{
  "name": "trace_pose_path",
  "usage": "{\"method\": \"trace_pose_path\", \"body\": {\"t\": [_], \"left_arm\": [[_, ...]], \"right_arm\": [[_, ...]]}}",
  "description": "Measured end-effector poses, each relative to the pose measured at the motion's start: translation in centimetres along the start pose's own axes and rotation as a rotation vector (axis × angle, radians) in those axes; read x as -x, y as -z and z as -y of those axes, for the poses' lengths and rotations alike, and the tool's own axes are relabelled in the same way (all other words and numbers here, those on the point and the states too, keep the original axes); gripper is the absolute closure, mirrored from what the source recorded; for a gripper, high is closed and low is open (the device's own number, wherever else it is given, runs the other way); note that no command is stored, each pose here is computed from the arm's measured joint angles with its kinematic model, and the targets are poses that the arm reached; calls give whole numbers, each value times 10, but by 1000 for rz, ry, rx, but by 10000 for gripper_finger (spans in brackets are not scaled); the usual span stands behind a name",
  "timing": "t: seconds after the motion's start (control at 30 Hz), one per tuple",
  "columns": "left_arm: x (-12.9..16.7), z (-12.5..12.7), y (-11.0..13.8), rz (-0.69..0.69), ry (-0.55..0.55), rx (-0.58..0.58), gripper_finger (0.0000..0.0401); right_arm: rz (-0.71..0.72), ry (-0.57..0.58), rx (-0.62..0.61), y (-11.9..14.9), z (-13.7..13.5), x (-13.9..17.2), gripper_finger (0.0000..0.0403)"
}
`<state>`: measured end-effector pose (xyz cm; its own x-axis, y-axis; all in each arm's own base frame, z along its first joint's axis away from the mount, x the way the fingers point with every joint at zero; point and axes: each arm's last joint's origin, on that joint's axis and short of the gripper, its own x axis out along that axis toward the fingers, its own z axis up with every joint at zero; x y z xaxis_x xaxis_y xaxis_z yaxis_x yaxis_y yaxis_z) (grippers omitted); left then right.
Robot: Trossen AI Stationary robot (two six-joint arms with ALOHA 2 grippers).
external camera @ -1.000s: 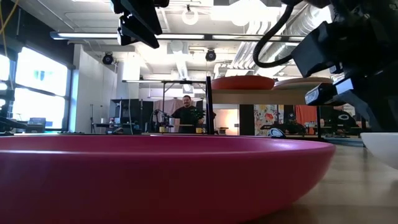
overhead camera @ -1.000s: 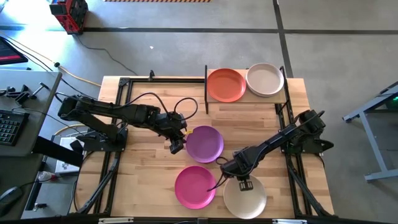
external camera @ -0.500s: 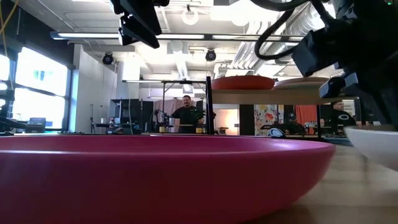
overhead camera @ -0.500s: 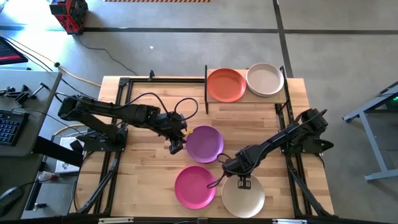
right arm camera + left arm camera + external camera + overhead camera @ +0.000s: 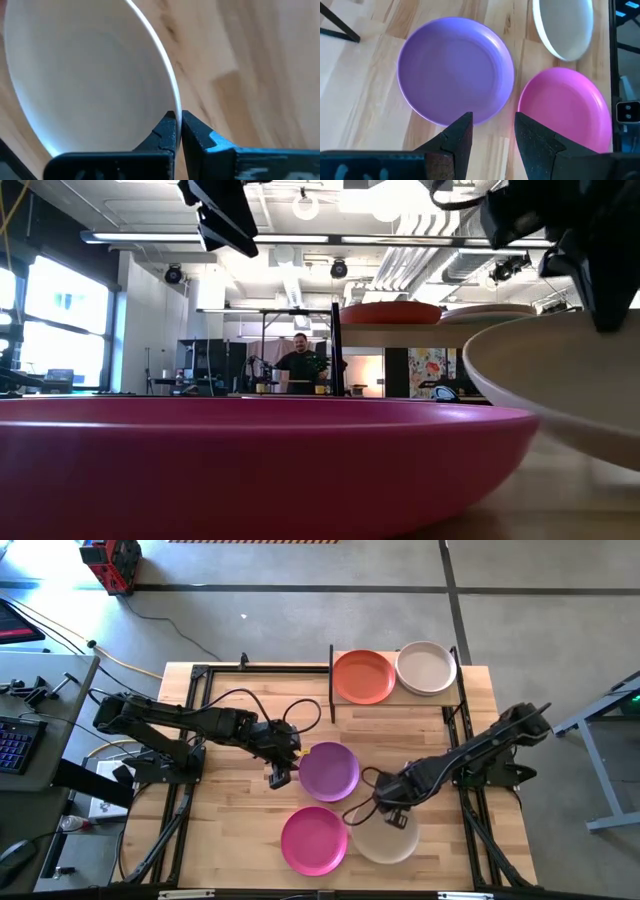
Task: Place and stack plates onto a shelf
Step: Stack the white plate on top of the orange plate on the shelf
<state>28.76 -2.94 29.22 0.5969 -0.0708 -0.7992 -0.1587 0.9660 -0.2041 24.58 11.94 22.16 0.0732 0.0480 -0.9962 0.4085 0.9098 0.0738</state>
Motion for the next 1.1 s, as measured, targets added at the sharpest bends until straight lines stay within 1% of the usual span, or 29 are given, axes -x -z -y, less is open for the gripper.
{"method": "trace_pose_path", "body": {"t": [0.17, 0.3, 0.37, 0.53, 0.63, 0.7, 0.8, 0.93, 1.1], "left_arm": [[0, 0, 0, -2, -2, -43, 268], [0, -2, 2, -9, -58, -84, 268], [0, -4, 4, -22, -106, -87, 268], [2, -12, 10, -77, -235, -108, 268], [2, -18, 11, -101, -275, -121, 268], [3, -24, 10, -98, -295, -107, 268], [3, -33, 7, -96, -317, -84, 268], [5, -48, 4, -101, -344, -83, 268], [7, -69, -1, -108, -380, -97, 268]], "right_arm": [[20, 31, -43, 7, 10, 15, 403], [68, 62, -71, 11, 18, 25, 403], [90, 70, -119, 13, 22, 30, 403], [160, 33, -253, 16, 33, 47, 403], [212, 12, -324, 16, 44, 59, 403], [247, 8, -365, 17, 54, 67, 403], [320, 1, -437, 16, 69, 79, 403], [435, 1, -540, 11, 92, 93, 403], [631, 4, -647, -3, 122, 110, 403]]}}
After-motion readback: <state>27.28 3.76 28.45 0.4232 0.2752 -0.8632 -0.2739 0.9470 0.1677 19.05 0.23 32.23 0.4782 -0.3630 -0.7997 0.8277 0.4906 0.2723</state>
